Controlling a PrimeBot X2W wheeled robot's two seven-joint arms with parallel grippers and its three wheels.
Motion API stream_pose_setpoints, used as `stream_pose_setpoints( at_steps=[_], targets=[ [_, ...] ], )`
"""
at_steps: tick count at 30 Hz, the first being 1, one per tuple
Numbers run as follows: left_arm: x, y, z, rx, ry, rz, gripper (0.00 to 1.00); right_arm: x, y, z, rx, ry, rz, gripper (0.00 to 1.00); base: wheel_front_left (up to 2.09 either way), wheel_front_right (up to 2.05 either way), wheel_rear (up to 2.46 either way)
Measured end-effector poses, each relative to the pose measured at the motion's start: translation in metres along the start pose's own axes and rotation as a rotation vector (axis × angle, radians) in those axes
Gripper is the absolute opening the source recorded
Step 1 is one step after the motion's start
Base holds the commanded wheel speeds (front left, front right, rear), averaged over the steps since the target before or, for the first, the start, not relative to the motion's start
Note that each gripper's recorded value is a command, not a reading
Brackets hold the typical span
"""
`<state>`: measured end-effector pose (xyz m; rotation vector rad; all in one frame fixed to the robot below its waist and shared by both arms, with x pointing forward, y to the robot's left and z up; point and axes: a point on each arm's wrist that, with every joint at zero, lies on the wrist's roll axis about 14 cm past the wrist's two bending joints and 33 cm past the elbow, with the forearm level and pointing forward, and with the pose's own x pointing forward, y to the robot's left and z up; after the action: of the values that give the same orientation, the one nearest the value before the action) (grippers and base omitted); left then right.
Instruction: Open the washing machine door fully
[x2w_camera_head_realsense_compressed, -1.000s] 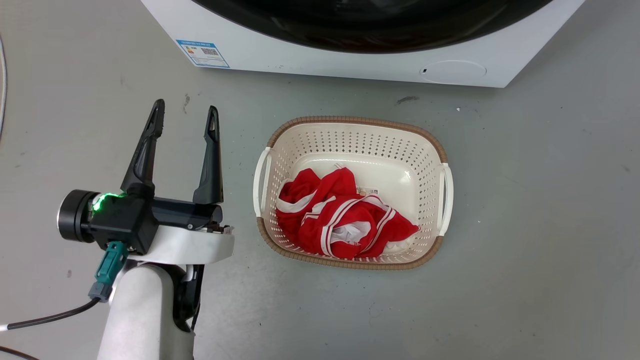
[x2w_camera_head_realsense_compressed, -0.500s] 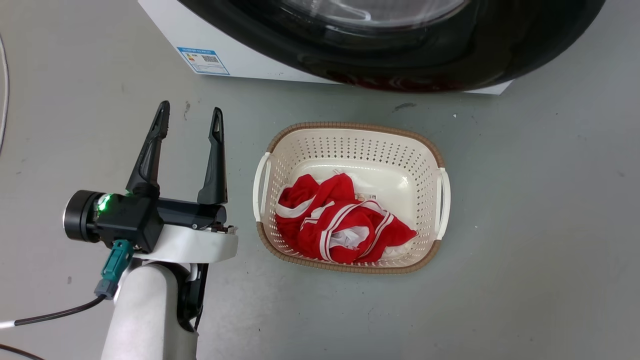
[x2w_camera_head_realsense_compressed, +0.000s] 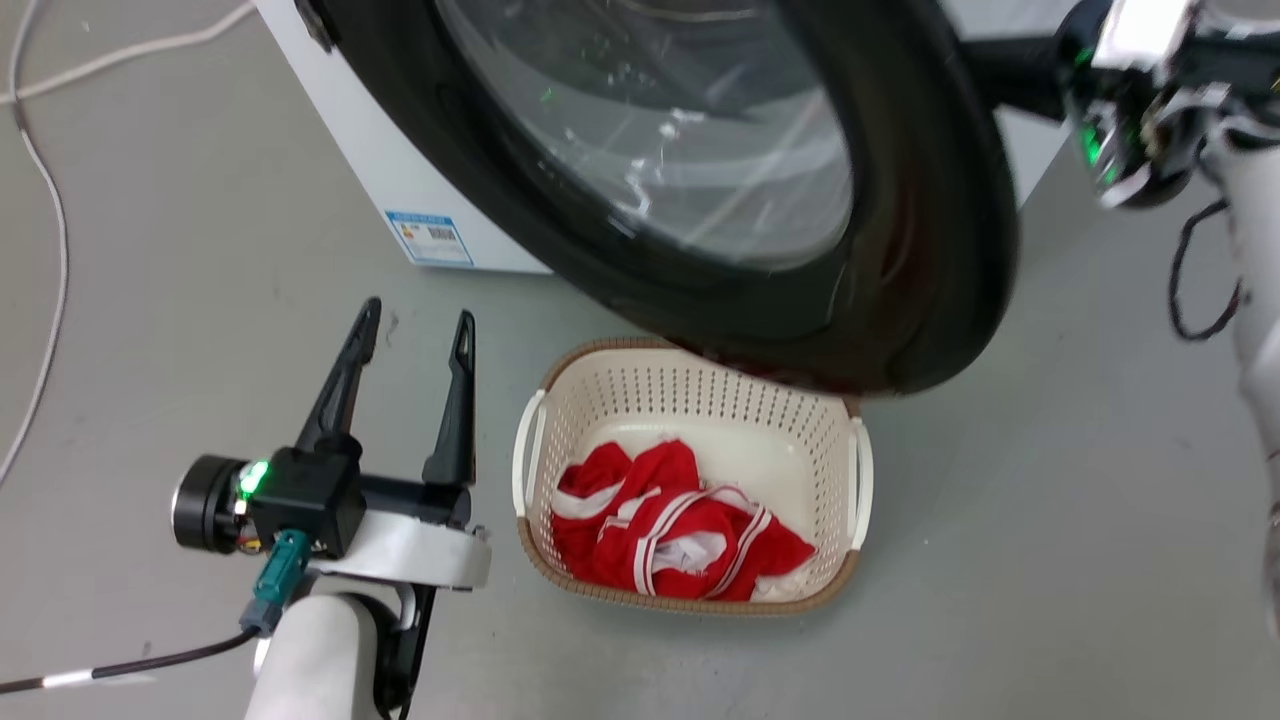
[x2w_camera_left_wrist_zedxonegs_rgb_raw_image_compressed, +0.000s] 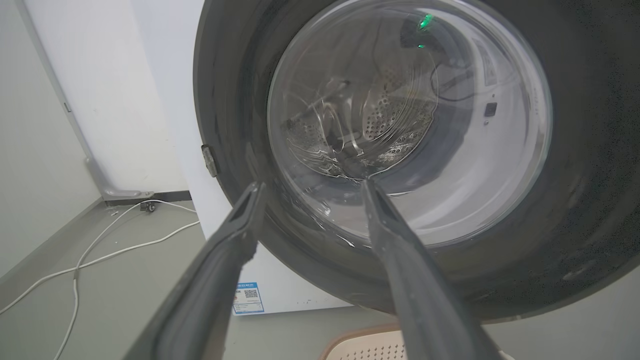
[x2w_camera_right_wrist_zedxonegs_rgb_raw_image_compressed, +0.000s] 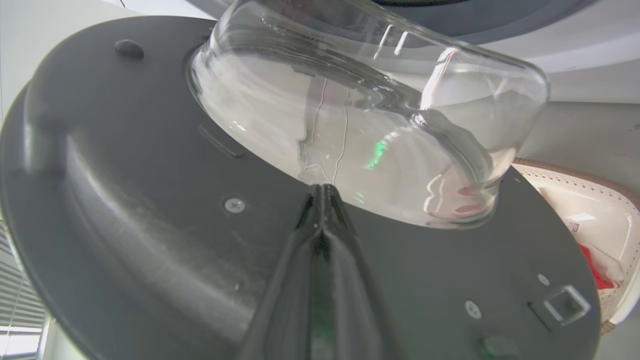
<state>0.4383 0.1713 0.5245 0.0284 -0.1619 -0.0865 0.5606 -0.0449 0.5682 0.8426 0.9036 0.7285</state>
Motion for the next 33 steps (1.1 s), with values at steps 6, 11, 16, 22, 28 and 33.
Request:
stream_pose_setpoints(
  at_steps=[6, 11, 16, 22, 28, 33],
  targets=[
    [-0.025, -0.004, 0.011, 0.001, -0.004, -0.008, 1.0, -0.012, 0.021, -0.049, -0.025, 0.06, 0.05, 0.0, 0.0, 0.0, 0.0],
    [-0.039, -0.009, 0.021, -0.002, -0.02, -0.015, 1.0, -0.019, 0.036, -0.087, -0.044, 0.109, 0.096, 0.0, 0.0, 0.0, 0.0],
    [-0.047, -0.013, 0.028, -0.007, -0.035, -0.023, 1.0, -0.021, 0.046, -0.114, -0.046, 0.141, 0.137, 0.0, 0.0, 0.0, 0.0],
    [-0.054, -0.015, 0.032, -0.016, -0.044, -0.025, 1.0, -0.018, 0.056, -0.139, -0.057, 0.179, 0.169, 0.0, 0.0, 0.0, 0.0],
    [-0.059, -0.015, 0.033, -0.023, -0.043, -0.021, 1.0, -0.012, 0.063, -0.16, -0.06, 0.218, 0.201, 0.0, 0.0, 0.0, 0.0],
    [-0.06, -0.014, 0.033, -0.023, -0.043, -0.016, 1.0, -0.008, 0.07, -0.172, -0.06, 0.245, 0.24, 0.0, 0.0, 0.0, 0.0]
  ],
)
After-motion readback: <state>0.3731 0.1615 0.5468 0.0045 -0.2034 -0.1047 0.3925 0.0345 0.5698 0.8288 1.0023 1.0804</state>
